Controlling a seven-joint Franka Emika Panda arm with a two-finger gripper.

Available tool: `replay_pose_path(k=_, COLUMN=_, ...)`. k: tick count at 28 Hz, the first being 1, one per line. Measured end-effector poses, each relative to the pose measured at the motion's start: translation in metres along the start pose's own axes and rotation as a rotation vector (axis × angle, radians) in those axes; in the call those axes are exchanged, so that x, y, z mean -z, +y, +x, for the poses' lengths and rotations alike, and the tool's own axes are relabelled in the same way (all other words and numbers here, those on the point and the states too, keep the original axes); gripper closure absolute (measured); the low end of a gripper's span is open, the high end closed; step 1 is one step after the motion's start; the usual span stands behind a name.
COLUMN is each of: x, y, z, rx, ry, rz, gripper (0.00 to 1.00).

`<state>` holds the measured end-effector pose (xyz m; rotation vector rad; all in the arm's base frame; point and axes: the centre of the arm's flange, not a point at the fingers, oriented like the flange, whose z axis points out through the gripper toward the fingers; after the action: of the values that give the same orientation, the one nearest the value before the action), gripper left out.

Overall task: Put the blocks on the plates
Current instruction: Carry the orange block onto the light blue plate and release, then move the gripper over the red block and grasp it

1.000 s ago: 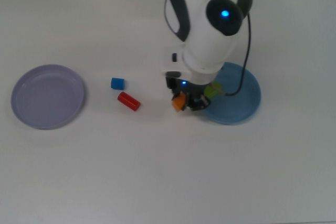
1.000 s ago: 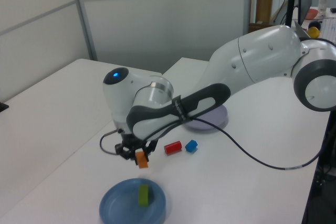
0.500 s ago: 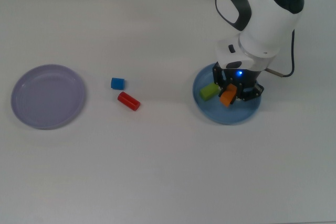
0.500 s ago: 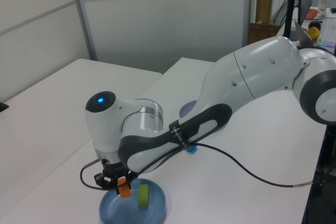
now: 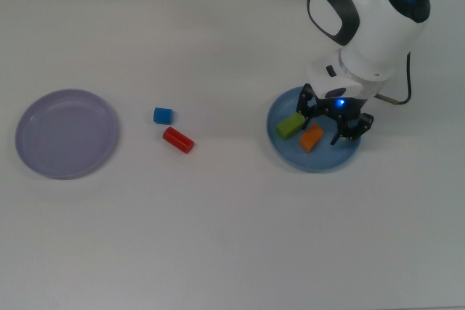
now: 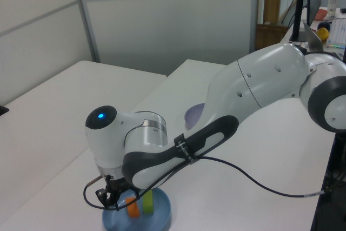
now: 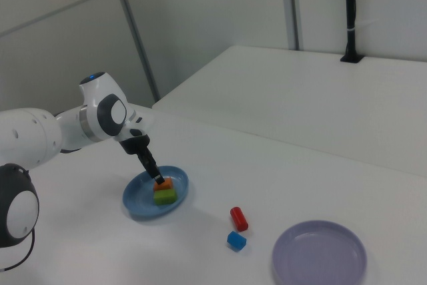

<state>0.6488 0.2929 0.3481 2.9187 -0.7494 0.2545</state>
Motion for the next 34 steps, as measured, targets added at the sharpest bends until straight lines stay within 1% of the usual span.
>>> replay_pose_path(k=4, x=0.001, y=0.004, z=0.007, rx=-0.012, ry=0.005, rz=-0.001, gripper=0.33)
replay_pose_path(k=5, x=0.001, y=0.006, z=0.010, rx=-0.017, ry=0.008, rz=-0.001, gripper=0.31)
replay_pose_path(k=7, x=0.002, y=0.014, z=0.021, rx=-0.035, ry=0.013, rz=-0.004, gripper=0.26)
replay_pose_path(k=8, x=0.003, y=0.021, z=0.030, rx=-0.051, ry=0.017, rz=-0.005, gripper=0.19)
replay_pose_path(k=11, x=0.003, y=0.045, z=0.056, rx=-0.095, ry=0.022, rz=-0.011, gripper=0.17)
replay_pose_path(k=15, x=-0.003, y=0.093, z=0.103, rx=-0.163, ry=0.023, rz=-0.029, gripper=0.15)
replay_pose_path(k=16, x=-0.005, y=0.106, z=0.115, rx=-0.182, ry=0.022, rz=-0.034, gripper=0.10)
replay_pose_path(k=18, x=-0.010, y=0.130, z=0.134, rx=-0.217, ry=0.020, rz=-0.043, gripper=0.10)
replay_pose_path(k=19, x=-0.013, y=0.141, z=0.142, rx=-0.235, ry=0.018, rz=-0.048, gripper=0.08)
replay_pose_path(k=20, x=-0.017, y=0.157, z=0.152, rx=-0.255, ry=0.015, rz=-0.055, gripper=0.04)
replay_pose_path(k=21, x=-0.020, y=0.166, z=0.158, rx=-0.264, ry=0.011, rz=-0.060, gripper=0.02)
replay_pose_path(k=23, x=-0.028, y=0.183, z=0.166, rx=-0.277, ry=0.002, rz=-0.076, gripper=0.01)
replay_pose_path(k=26, x=-0.044, y=0.205, z=0.172, rx=-0.266, ry=-0.015, rz=-0.107, gripper=0.00)
replay_pose_path(k=30, x=-0.058, y=0.216, z=0.170, rx=-0.225, ry=-0.034, rz=-0.132, gripper=0.00)
replay_pose_path(k=34, x=-0.065, y=0.215, z=0.166, rx=-0.191, ry=-0.047, rz=-0.140, gripper=0.00)
